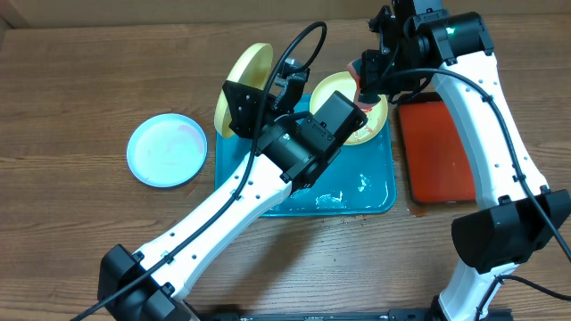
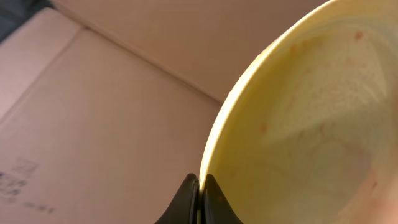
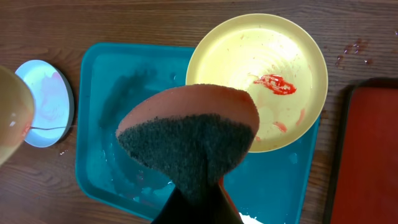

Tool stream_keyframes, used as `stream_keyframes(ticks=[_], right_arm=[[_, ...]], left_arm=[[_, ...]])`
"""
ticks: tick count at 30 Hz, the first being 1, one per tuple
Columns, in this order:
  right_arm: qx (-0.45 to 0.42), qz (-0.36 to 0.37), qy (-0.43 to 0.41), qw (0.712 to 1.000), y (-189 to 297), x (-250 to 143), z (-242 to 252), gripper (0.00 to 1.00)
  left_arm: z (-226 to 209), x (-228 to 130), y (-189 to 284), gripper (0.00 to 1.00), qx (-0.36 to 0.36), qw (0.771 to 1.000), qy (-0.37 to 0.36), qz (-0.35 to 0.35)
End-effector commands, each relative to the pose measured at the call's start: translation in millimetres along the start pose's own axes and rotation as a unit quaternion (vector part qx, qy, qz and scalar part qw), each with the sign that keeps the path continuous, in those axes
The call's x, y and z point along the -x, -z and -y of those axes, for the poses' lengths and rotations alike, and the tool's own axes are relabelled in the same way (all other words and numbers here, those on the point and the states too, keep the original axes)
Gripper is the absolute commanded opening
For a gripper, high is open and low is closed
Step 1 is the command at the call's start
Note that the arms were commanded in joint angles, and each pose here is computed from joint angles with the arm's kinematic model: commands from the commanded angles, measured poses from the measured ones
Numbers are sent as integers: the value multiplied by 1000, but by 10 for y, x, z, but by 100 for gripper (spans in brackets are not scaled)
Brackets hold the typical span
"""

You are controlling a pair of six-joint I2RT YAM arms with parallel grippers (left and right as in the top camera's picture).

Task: Clean dirty plates on tray and stack at the side
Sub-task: 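Lift yellow plate with left gripper and carry it left off tray, then set yellow plate onto the white plate and release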

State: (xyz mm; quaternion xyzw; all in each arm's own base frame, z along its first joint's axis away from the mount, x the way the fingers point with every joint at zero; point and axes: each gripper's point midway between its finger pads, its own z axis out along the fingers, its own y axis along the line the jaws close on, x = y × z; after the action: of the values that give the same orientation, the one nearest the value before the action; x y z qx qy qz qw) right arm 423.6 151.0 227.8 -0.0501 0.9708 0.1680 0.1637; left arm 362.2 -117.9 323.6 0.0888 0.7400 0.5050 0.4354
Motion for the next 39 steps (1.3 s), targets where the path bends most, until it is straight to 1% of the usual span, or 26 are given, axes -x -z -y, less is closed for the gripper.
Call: stream_keyframes(ticks=[1,3,4,8,11,16,18,20,23,24,28,32,39], right_arm=[[-3,7,0,1000,38,26,12,4],[-3,7,0,1000,38,26,13,4],[-3,7,0,1000,37,25,13,4],[-3,7,0,1000,37,25,13,4],[-3,7,0,1000,38,26,12,4],[-3,6,0,1000,37,23,13,4],[-3,6,0,1000,37,21,13,4],[-3,6,0,1000,37,20,14,4],[-3,6,0,1000,37,18,14,4],[-3,6,0,1000,36,18,14,4],[-3,6,0,1000,36,18,14,4],[-3,6,0,1000,37,18,13,4],[-3,5,-1,1000,36,14,12,4]], left_arm=[[271,-97,-41,4,-97,995,16,-29],[481,-223,-76,4,-165,984,9,-60],[591,-304,-99,4,-203,976,10,-82],[854,-628,-258,4,-320,930,44,-175],[901,-816,-444,4,-372,894,87,-233],[814,-1140,-854,4,-431,823,192,-316],[726,-1309,-1049,4,-438,796,238,-343],[573,-1743,-1392,4,-421,760,308,-388],[514,-2142,-1612,4,-395,739,354,-416],[511,-2287,-1660,4,-384,728,372,-429],[577,-2735,-1769,4,-367,694,422,-453],[686,-2971,-1802,4,-365,673,455,-455],[875,-3088,-1804,4,-361,668,471,-449]])
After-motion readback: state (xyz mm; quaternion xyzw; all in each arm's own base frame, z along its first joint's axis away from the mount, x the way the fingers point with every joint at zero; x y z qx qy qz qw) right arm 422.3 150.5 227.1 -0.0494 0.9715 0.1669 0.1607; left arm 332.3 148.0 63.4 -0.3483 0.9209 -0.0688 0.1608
